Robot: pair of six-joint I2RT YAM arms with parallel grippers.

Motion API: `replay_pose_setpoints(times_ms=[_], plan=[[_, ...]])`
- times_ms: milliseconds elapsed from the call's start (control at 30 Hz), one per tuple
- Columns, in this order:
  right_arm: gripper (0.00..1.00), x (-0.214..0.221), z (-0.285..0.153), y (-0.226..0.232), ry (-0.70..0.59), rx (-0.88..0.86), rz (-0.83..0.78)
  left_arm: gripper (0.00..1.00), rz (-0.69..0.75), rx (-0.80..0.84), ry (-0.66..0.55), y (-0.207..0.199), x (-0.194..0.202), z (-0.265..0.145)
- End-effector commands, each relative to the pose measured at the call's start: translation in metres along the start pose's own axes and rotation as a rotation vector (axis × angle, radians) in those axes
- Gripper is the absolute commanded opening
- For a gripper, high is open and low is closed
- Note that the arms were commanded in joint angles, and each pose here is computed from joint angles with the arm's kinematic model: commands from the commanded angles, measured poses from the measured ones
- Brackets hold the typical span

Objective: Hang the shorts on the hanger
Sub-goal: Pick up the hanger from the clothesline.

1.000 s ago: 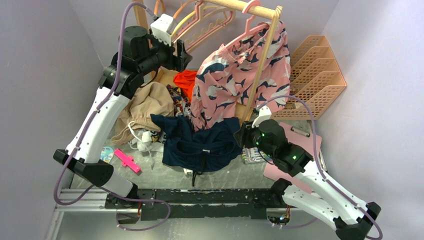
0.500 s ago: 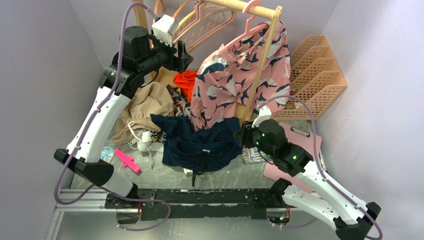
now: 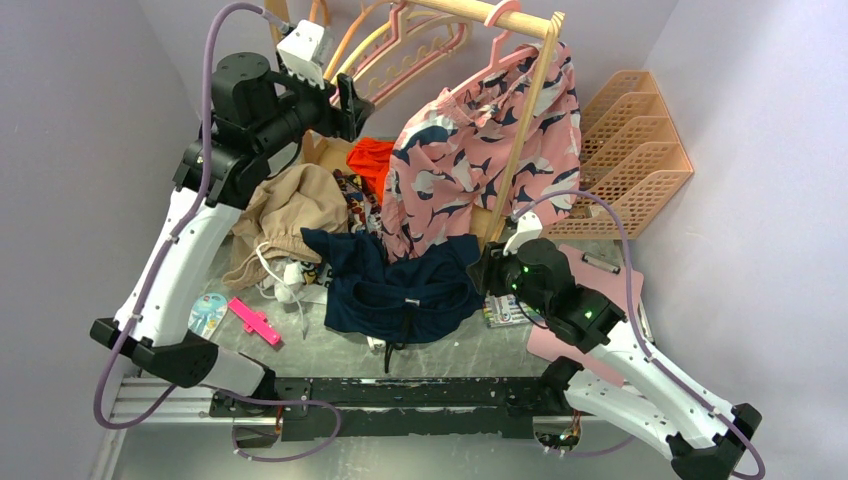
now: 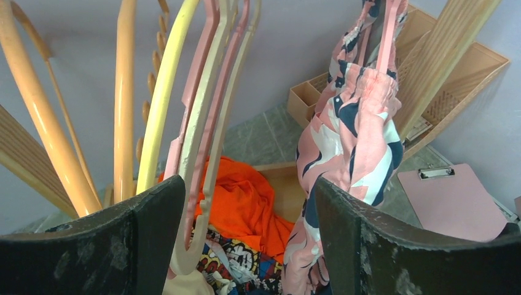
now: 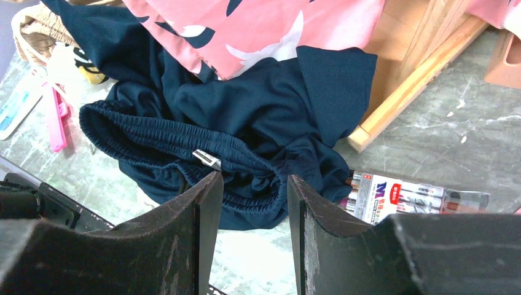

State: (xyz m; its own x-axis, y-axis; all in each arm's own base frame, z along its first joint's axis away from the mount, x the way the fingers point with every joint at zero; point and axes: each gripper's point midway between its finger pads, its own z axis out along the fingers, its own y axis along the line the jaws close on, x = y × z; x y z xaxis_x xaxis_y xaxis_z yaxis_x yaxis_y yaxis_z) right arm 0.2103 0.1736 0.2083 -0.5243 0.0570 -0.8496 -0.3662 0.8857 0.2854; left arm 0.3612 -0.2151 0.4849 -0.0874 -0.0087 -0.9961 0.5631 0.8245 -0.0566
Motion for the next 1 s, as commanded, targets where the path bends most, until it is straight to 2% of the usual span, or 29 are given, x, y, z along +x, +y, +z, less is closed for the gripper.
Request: replay_pose_setpoints(times_ms=[0,333,600,967], plan=[[0.47,-0.012,-0.003,0.004,-0.033,-0.016,0.005,0.81,-0.007,-0.059,0.017,0.013,0.005,0.005],[0.47,-0.012,-0.004,0.003,-0.034,-0.010,0.003,0.80,-0.017,-0.064,0.073,0.017,0.022,0.018],[0.47,-0.012,-0.003,0.002,-0.033,-0.008,-0.002,0.81,-0.013,-0.083,0.052,0.020,0.015,0.013],[0.47,-0.009,-0.003,0.002,-0.030,-0.010,0.002,0.81,0.000,-0.118,0.077,0.028,0.025,0.016]])
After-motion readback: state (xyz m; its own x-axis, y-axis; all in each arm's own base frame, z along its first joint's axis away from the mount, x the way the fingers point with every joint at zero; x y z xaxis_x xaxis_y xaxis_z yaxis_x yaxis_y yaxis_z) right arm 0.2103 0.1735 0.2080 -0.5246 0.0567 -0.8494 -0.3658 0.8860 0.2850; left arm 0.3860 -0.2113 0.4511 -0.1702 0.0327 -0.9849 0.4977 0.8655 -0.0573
